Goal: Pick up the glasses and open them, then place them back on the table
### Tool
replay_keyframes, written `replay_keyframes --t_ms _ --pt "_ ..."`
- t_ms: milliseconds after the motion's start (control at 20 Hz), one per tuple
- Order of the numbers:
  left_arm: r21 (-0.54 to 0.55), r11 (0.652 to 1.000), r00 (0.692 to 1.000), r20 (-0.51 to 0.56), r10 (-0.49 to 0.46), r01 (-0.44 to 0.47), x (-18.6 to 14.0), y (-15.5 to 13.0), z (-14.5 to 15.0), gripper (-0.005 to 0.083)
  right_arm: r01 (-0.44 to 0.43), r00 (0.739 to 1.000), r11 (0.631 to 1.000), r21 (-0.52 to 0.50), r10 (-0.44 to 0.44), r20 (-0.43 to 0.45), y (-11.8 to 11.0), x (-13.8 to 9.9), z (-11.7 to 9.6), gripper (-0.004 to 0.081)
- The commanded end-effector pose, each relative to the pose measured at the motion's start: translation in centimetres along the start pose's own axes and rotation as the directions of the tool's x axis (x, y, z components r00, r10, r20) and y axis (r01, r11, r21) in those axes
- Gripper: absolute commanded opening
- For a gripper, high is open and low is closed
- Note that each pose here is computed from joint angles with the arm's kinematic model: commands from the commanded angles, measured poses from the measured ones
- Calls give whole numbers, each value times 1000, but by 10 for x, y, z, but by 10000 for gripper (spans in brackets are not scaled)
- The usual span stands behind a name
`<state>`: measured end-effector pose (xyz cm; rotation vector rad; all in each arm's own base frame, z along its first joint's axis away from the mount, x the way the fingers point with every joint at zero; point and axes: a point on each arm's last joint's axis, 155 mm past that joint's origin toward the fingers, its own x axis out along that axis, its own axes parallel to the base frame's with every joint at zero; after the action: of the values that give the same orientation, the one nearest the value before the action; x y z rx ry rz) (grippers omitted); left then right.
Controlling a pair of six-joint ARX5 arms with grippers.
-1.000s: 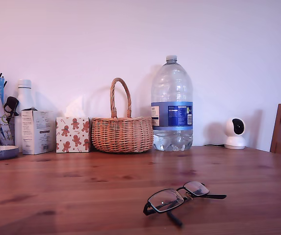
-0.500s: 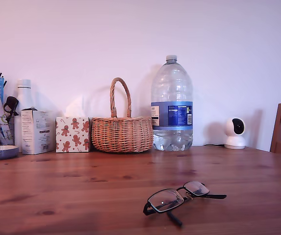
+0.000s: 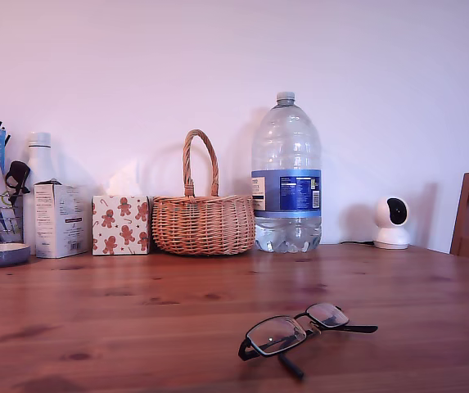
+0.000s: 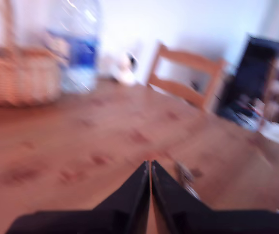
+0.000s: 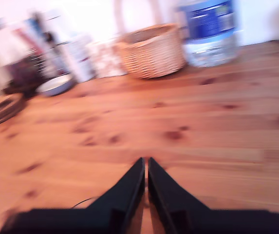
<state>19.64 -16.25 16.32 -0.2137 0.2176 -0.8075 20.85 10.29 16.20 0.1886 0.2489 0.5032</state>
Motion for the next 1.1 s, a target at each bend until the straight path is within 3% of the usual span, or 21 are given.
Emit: replay_keyframes --t_ms 0,300,700,950,1050 --pt "0 1000 999 -22 -29 29 4 -8 4 -21 -44 998 999 3 44 -36 9 4 -11 -13" --pt "19 986 971 -179 -158 164 33 -44 7 -21 -85 991 996 -3 84 -102 20 8 -25 -13" --pt "92 922 862 -400 -312 377 100 -98 17 -21 -81 989 997 -1 80 -122 19 10 -29 -13" --pt "68 957 797 -572 -195 283 144 -88 0 -7 -80 990 997 -1 80 -120 19 10 -29 -13" --pt "78 964 763 -628 -149 253 157 -83 -10 47 -77 990 997 -2 76 -120 19 10 -29 -13"
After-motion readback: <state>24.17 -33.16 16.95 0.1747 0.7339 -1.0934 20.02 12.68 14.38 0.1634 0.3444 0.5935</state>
